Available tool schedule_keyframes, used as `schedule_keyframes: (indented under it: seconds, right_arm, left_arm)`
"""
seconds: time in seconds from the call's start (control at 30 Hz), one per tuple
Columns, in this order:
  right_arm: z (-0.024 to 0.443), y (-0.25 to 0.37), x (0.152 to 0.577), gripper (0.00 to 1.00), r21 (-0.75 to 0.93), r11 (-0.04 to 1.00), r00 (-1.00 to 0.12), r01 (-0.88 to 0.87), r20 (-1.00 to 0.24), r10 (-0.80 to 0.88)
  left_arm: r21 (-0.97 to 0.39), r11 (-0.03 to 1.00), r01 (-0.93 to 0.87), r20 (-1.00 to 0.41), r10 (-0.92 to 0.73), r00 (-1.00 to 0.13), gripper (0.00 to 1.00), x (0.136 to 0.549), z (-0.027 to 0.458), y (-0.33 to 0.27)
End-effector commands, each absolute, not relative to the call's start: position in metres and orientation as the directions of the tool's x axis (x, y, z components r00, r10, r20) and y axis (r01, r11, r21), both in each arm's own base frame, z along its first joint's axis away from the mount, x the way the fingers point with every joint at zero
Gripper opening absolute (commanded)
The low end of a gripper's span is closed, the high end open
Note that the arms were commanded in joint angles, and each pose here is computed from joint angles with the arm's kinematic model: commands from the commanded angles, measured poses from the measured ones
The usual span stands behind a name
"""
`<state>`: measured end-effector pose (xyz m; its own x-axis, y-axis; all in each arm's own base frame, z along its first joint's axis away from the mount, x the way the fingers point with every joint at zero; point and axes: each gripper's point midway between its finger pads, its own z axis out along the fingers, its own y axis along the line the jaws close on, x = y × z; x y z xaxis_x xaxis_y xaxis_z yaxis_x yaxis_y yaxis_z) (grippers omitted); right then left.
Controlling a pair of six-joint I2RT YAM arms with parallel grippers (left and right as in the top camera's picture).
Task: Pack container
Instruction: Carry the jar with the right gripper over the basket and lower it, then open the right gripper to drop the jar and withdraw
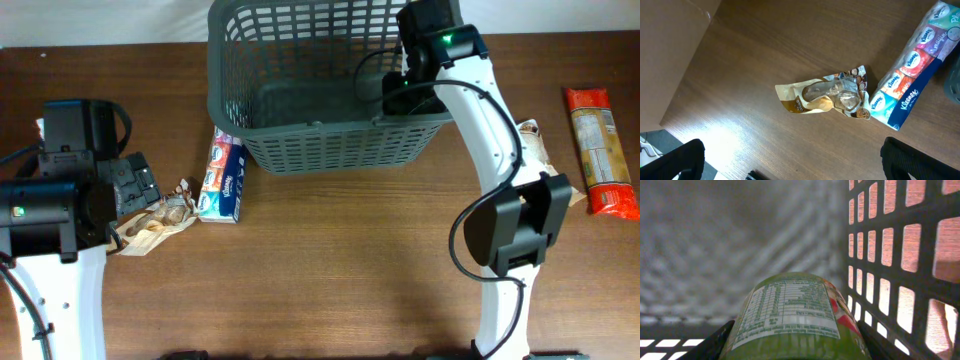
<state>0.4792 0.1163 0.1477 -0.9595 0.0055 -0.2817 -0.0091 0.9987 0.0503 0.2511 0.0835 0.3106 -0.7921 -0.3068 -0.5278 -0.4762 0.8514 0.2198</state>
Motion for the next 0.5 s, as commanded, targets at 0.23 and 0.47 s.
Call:
schedule_keyframes:
  seconds: [0.23, 0.47]
  right_arm:
    - [0.1465, 0.1166, 0.4815, 0.67, 0.046, 0.999, -0.959, 0.002, -0.283, 0.015]
    - [0.1457, 0.1161, 0.4787, 0.82, 0.043, 0.999, -0.962, 0.002, -0.272, 0.014]
  left_arm:
    - [0.222, 0.852, -0.475, -0.521, -0.308, -0.796, 0.99, 0.2497, 0.3102, 0.0844]
    - [0.225, 0.852, -0.473, -0.515, -0.308, -0.800, 0.99, 0.2481, 0.3095, 0.0842]
